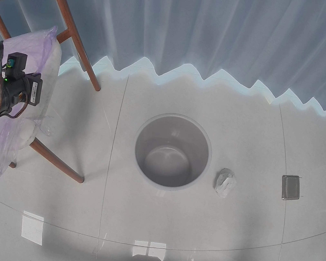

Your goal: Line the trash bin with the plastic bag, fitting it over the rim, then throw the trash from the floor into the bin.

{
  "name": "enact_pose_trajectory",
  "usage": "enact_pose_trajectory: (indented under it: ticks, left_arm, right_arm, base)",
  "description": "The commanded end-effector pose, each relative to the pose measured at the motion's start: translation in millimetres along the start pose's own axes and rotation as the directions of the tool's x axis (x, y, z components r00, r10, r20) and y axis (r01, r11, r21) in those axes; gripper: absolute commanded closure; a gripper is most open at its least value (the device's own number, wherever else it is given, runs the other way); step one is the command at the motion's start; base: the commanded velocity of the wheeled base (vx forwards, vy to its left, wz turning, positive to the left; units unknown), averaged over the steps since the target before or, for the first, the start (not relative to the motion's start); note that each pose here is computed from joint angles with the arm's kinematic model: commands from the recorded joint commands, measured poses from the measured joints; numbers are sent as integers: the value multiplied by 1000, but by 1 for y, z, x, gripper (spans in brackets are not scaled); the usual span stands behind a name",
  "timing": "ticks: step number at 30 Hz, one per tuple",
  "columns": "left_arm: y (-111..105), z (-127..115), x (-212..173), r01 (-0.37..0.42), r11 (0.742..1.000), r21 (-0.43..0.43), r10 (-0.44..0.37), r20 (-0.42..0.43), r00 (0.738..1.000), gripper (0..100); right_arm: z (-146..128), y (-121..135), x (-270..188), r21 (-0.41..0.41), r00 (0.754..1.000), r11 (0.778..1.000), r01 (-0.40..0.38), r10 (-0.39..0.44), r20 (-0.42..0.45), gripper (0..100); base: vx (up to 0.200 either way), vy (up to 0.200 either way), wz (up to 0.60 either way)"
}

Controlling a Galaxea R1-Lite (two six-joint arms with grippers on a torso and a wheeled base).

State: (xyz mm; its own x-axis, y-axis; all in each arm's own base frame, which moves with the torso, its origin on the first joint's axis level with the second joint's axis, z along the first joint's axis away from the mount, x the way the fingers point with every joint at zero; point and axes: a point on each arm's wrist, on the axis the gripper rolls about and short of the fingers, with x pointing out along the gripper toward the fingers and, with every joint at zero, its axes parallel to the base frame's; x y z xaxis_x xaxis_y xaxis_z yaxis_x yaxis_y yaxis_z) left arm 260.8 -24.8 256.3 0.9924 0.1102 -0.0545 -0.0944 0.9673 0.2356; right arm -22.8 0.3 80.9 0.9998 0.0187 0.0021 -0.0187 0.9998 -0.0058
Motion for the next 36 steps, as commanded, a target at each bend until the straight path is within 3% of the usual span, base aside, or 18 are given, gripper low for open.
enact_pose_trajectory:
  ticks: [1,7,14,21,22,23,24,30,33,34,36]
  left_arm:
    - [11,20,-30,37,997,-68,-30,104,994,100]
    - [22,27,-46,104,984,-145,-80,163,983,100]
    - [39,9,-52,78,986,-147,-59,125,990,100]
    - [40,22,-57,168,966,-197,-130,195,972,100]
    - [37,28,-59,243,947,-210,-194,227,954,100]
    - [37,28,-59,249,945,-212,-199,231,952,100]
    - [36,33,-60,307,929,-209,-250,257,933,100]
    - [33,50,-62,420,883,-208,-343,324,882,100]
    - [24,62,-66,502,840,-205,-409,367,835,100]
    - [23,63,-66,506,838,-203,-413,369,833,100]
    - [13,68,-70,566,803,-187,-469,388,793,100]
  right_arm:
    - [-5,0,0,0,1000,1000,-1,1,1,0]
    - [-5,0,0,0,1000,1000,-1,1,-1,0]
    - [-5,0,0,0,1000,1000,-1,1,-1,0]
    - [-5,0,0,0,1000,1000,-1,1,-1,0]
    - [-5,0,0,0,1000,1000,-1,1,1,0]
    - [-5,0,0,0,1000,1000,-1,1,-1,0]
    - [-5,0,0,0,1000,1000,-1,1,-1,0]
    - [-5,0,0,0,1000,1000,-1,1,1,0]
    - [-5,0,0,0,1000,1000,-1,1,-1,0]
    - [-5,0,0,0,1000,1000,-1,1,1,0]
    - [-5,0,0,0,1000,1000,-1,1,-1,0]
  base:
    - [0,0,0]
    - [0,0,0]
    - [0,0,0]
    - [0,0,0]
    - [0,0,0]
    - [0,0,0]
    - [0,0,0]
    - [0,0,0]
    - [0,0,0]
    - [0,0,0]
    - [0,0,0]
